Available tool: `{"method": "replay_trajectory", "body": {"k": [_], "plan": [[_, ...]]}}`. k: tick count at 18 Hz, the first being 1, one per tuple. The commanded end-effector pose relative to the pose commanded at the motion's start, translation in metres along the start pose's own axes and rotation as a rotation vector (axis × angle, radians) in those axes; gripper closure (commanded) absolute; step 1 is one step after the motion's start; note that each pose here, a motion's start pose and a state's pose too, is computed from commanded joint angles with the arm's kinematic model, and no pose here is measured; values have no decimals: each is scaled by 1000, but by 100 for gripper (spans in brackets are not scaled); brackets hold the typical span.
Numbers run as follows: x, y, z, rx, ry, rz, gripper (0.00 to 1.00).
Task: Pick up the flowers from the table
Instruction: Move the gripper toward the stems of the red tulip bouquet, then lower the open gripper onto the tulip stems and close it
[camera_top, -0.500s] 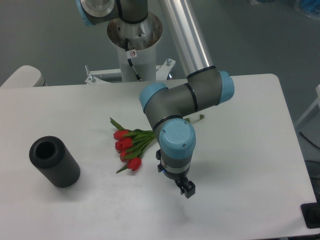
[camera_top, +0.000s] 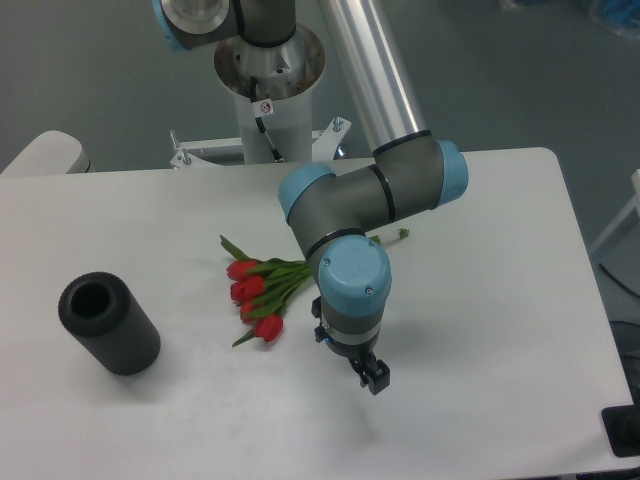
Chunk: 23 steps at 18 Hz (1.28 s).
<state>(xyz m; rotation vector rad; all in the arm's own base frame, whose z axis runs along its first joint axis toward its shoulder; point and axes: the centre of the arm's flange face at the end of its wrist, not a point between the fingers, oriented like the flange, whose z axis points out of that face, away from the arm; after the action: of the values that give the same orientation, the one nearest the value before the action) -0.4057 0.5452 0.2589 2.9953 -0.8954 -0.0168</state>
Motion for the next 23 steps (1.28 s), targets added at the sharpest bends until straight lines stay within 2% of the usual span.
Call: {"method": "replay_trajectory", "body": {"k": [2, 6, 9, 16, 23], "plan": [[5, 2, -8, 3, 3, 69, 0], [21, 21, -6, 4, 27, 71, 0], [51, 24, 0, 2, 61, 127, 0], [101, 24, 24, -5, 131, 142, 0], [124, 24, 43, -10, 178, 146, 0]]}}
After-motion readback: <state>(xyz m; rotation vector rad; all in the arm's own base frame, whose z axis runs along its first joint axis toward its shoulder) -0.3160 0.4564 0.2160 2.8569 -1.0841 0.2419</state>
